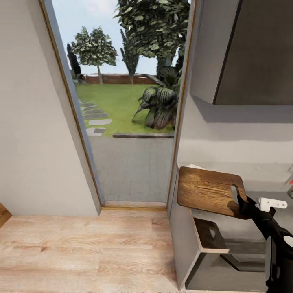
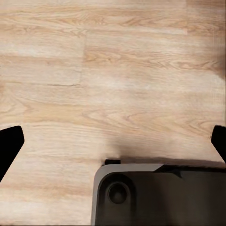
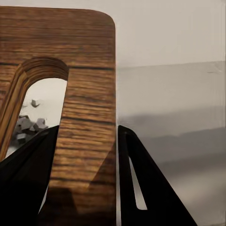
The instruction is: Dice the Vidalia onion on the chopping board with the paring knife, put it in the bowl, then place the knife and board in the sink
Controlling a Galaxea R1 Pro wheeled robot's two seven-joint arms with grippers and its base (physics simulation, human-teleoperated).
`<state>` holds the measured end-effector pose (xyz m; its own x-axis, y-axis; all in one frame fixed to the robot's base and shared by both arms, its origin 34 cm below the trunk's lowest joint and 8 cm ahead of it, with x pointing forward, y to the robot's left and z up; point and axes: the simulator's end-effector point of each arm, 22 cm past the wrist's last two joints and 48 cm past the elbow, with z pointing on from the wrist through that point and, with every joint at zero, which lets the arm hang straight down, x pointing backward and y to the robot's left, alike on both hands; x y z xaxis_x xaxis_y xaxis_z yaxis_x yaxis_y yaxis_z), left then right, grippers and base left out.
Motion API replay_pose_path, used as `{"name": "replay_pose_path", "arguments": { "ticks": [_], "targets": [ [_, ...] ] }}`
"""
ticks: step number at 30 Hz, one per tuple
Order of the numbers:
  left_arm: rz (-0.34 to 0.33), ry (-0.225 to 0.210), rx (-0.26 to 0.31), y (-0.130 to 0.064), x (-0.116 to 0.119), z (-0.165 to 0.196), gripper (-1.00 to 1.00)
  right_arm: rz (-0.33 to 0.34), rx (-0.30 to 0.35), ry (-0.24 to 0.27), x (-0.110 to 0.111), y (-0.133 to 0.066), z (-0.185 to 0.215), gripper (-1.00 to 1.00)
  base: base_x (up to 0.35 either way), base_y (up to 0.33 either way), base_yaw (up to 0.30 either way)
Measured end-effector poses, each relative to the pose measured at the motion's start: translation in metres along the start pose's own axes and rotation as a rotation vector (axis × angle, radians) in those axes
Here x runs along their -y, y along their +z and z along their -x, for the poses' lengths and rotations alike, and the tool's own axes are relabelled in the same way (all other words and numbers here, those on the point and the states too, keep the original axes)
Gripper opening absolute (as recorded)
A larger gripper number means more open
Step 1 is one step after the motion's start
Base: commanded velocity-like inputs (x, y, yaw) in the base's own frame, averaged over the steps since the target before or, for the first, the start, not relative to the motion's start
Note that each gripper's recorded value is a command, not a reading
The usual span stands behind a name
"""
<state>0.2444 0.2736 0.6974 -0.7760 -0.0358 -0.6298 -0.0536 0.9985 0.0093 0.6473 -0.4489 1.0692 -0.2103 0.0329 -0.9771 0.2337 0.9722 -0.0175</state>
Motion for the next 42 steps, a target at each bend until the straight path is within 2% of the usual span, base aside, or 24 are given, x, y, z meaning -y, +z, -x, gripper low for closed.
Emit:
{"name": "replay_pose_path", "arguments": {
  "ticks": [7,22,42],
  "targets": [
    [-0.001,-0.001,0.000,0.0001,0.0007,0.0000,1.00,-0.001,0.000,-0.001,0.0008,0.0000,0.0002,-1.00,-0.188,-0.259,0.146],
    [-0.001,-0.007,-0.008,-0.0008,0.0037,-0.0035,1.00,-0.003,-0.001,-0.003,0.0014,-0.0002,0.0000,-1.00,-0.171,-0.256,-0.032],
    [0.001,-0.007,-0.015,-0.0016,0.0030,-0.0063,1.00,-0.003,-0.001,-0.003,0.0010,-0.0004,-0.0001,-1.00,-0.001,-0.256,-0.006]
  ]
}}
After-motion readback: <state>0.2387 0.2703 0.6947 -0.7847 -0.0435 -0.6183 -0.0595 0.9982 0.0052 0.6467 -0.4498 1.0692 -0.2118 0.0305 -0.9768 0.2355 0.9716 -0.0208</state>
